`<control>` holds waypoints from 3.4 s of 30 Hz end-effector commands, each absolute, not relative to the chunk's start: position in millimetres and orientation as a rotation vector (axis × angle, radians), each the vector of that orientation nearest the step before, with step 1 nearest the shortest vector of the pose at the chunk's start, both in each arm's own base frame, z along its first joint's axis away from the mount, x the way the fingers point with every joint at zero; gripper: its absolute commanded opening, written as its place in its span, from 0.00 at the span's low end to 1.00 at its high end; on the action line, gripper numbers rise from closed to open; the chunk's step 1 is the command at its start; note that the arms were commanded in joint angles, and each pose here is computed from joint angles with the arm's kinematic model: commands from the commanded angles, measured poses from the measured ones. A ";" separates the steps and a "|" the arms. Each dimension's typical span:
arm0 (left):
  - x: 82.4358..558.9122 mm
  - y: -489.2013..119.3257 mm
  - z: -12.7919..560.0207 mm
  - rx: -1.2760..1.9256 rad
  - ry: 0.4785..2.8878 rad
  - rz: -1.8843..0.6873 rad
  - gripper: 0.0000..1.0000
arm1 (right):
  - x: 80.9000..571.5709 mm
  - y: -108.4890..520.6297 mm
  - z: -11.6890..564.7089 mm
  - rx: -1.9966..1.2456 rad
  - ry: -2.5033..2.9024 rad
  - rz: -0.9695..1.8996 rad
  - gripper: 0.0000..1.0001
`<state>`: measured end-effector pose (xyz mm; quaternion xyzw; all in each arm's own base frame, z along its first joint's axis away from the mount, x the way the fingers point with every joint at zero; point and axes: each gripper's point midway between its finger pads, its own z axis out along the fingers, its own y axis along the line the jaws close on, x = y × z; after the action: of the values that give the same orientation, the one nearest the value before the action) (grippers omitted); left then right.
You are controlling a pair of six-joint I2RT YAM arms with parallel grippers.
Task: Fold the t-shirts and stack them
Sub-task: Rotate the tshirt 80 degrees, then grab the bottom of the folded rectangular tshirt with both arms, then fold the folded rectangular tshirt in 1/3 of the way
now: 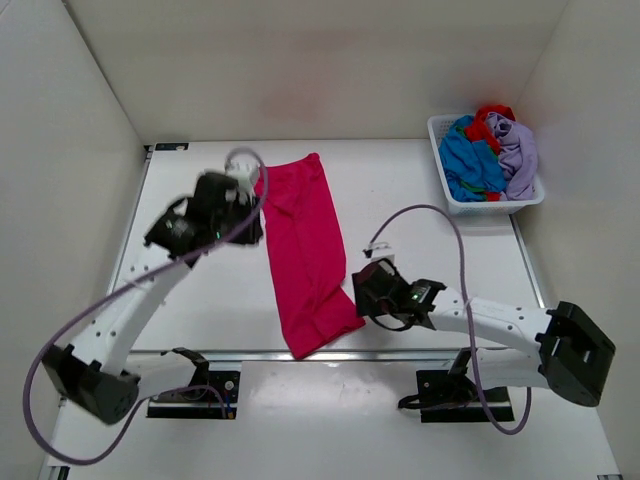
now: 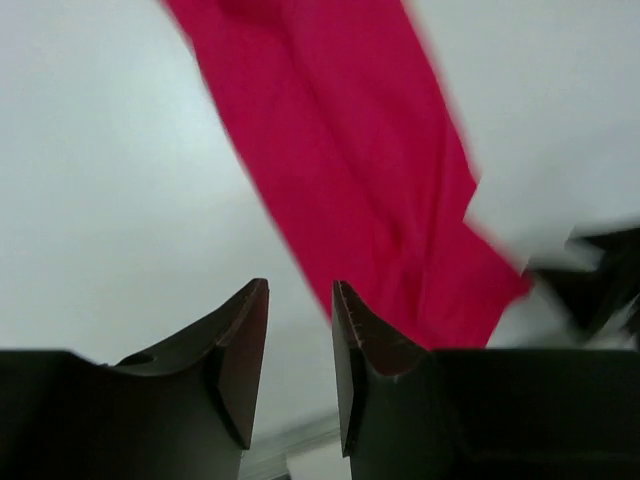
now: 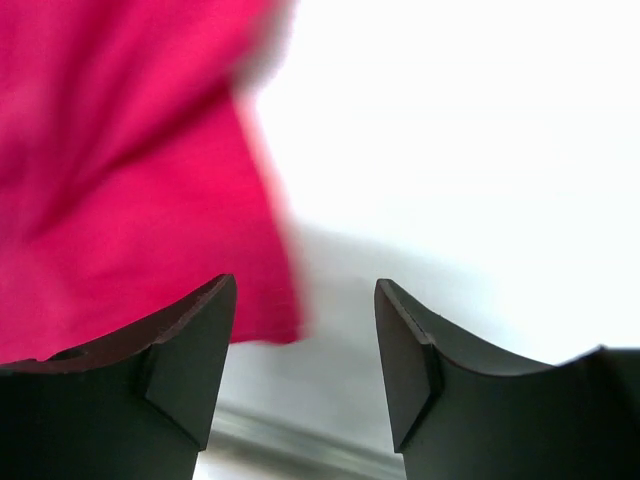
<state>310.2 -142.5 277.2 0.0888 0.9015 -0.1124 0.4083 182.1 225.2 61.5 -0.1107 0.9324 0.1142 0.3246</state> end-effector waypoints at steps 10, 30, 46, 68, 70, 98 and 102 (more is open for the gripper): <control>173.5 -188.4 102.4 0.053 2.502 -0.757 0.46 | 182.4 206.8 47.9 -0.277 2.454 0.417 0.53; 91.2 -224.5 17.6 0.320 2.866 -0.593 0.49 | 182.4 215.8 36.1 -0.263 2.500 0.420 0.54; 93.1 -220.9 6.6 0.216 2.845 -0.586 0.05 | 145.6 228.9 9.5 -0.372 2.629 0.408 0.00; 103.7 -200.5 77.0 0.175 2.757 -0.638 0.00 | 117.8 237.0 83.7 -0.468 2.643 0.595 0.01; 115.2 -200.2 91.6 0.125 2.711 -0.669 0.00 | 124.0 240.6 92.7 -0.479 2.636 0.640 0.00; 254.1 -171.5 110.2 -0.138 2.614 -0.646 0.00 | 331.1 262.8 135.7 -0.501 2.530 0.706 0.00; 264.5 -172.2 101.9 -0.157 2.601 -0.659 0.00 | 350.0 265.5 125.7 -0.499 2.530 0.683 0.00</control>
<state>250.9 -167.8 96.3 -0.0650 0.9530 -0.2192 0.1988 330.9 263.4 116.6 -0.1687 0.9307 0.2478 0.2096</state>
